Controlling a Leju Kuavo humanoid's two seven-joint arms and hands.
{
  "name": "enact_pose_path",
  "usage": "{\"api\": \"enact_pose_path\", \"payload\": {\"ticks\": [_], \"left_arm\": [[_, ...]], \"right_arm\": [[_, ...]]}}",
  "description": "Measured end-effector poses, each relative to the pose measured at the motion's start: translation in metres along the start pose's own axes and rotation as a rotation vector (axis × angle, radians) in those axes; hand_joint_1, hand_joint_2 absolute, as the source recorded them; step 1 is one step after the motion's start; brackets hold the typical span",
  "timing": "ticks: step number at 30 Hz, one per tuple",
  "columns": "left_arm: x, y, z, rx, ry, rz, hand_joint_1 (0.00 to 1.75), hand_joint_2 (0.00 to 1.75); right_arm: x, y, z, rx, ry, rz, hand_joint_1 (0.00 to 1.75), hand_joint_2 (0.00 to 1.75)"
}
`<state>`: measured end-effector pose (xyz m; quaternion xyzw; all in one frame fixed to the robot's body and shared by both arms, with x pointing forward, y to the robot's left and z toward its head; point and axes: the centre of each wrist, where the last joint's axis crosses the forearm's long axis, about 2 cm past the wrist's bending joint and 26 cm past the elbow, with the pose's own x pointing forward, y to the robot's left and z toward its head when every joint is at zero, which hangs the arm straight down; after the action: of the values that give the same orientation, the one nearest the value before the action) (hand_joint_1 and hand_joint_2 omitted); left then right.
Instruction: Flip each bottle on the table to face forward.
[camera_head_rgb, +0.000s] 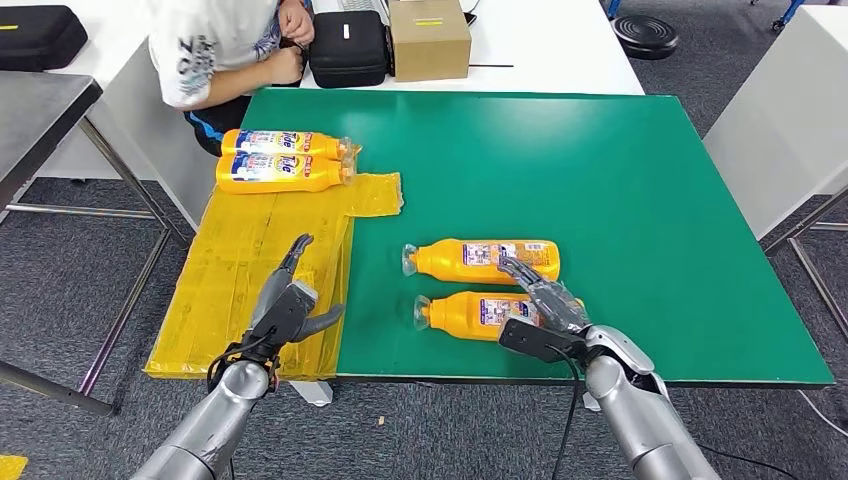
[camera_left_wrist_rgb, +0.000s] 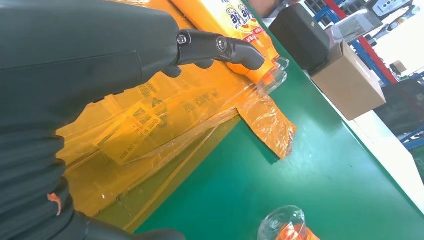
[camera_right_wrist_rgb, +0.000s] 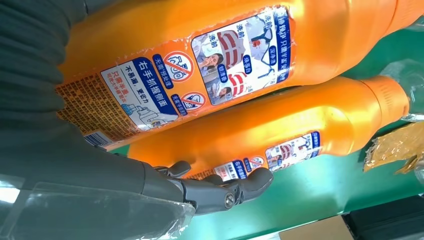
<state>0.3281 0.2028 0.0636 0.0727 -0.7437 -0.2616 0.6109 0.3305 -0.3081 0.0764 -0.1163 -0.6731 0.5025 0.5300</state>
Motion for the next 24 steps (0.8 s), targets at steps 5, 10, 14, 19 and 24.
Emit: {"api": "enact_pose_path", "payload": {"ticks": [5, 10, 14, 19, 24], "left_arm": [[0.000, -0.001, 0.001, -0.014, 0.006, 0.024, 0.00, 1.75], [-0.001, -0.002, 0.003, -0.024, 0.017, 0.048, 0.00, 1.75], [-0.002, -0.001, 0.004, -0.027, 0.021, 0.055, 0.00, 1.75], [-0.004, 0.000, 0.005, -0.023, 0.029, 0.084, 0.00, 1.75], [-0.008, -0.001, 0.011, -0.006, 0.042, 0.101, 0.00, 1.75]], "right_arm": [[-0.001, -0.001, 0.001, 0.010, 0.018, 0.017, 0.00, 1.75], [-0.003, -0.004, 0.005, 0.027, 0.046, 0.049, 0.00, 1.75], [-0.005, -0.005, 0.009, 0.032, 0.056, 0.062, 0.00, 1.75], [-0.006, -0.009, 0.012, 0.023, 0.060, 0.087, 0.00, 1.75], [-0.002, -0.014, 0.017, -0.016, 0.047, 0.131, 0.00, 1.75]]}}
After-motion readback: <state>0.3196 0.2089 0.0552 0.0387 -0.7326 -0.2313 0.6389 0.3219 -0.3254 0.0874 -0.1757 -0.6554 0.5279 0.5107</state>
